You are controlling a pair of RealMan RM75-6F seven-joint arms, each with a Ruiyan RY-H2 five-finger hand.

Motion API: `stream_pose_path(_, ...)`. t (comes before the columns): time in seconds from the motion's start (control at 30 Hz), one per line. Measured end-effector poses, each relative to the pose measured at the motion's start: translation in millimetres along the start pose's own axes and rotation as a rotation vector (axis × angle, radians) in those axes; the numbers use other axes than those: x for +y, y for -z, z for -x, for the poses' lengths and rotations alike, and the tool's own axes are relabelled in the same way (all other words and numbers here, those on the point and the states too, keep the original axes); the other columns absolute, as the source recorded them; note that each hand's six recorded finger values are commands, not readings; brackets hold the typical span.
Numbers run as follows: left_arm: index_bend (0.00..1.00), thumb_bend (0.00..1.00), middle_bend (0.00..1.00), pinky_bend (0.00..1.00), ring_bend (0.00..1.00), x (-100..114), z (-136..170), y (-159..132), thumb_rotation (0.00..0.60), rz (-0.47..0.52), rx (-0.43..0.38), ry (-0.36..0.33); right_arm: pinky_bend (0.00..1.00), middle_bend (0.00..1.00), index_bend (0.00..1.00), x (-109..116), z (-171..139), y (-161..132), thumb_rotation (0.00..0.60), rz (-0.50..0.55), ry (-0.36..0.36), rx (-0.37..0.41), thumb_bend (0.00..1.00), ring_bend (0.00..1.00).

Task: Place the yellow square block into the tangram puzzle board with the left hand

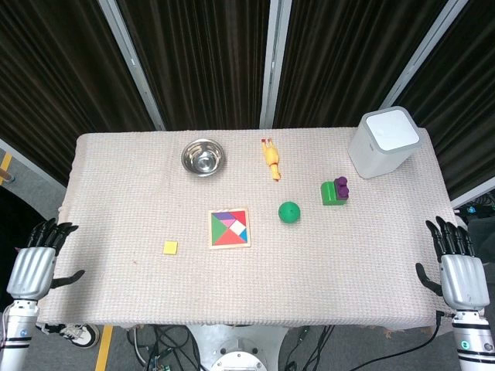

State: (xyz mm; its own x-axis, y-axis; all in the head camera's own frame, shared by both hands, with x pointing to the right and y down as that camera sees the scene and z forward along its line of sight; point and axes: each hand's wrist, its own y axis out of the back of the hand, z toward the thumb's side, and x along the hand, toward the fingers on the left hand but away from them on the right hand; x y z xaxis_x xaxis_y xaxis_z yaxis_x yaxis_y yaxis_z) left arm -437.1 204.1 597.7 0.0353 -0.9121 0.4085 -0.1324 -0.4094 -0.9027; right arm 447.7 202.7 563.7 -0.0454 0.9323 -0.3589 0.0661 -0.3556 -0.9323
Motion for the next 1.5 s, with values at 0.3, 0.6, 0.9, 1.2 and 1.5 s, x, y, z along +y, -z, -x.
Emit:
stream_pose_path(0.3,0.17,0.09,0.16,0.08,0.04,3,1,1,0.600,0.006,0.004,-0.011,0.00,0.00,0.00,-3,0,1,0.600,0.001,-0.008,-0.005,0.27,0.00)
stream_pose_path(0.6,0.17,0.07,0.16,0.08,0.04,-4,-4,-12,0.600,0.013,-0.037,0.005,0.00,0.00,0.00,3,2,3,0.600,-0.005,0.008,-0.005,0.27,0.00)
stream_pose_path(0.9,0.18,0.07,0.16,0.08,0.04,-31,-18,-39,0.600,0.027,-0.103,0.089,0.00,0.00,0.00,6,5,8,0.600,-0.016,0.012,-0.013,0.27,0.00)
stream_pose_path(1.2,0.19,0.07,0.17,0.08,0.04,-69,-38,-86,0.600,0.094,-0.202,0.181,0.00,0.00,0.00,7,7,9,0.600,-0.023,0.010,-0.010,0.27,0.00)
stream_pose_path(1.5,0.20,0.10,0.17,0.08,0.04,-99,-57,-109,0.600,0.095,-0.242,0.249,0.00,0.00,0.00,10,7,11,0.600,-0.019,0.015,-0.015,0.27,0.00)
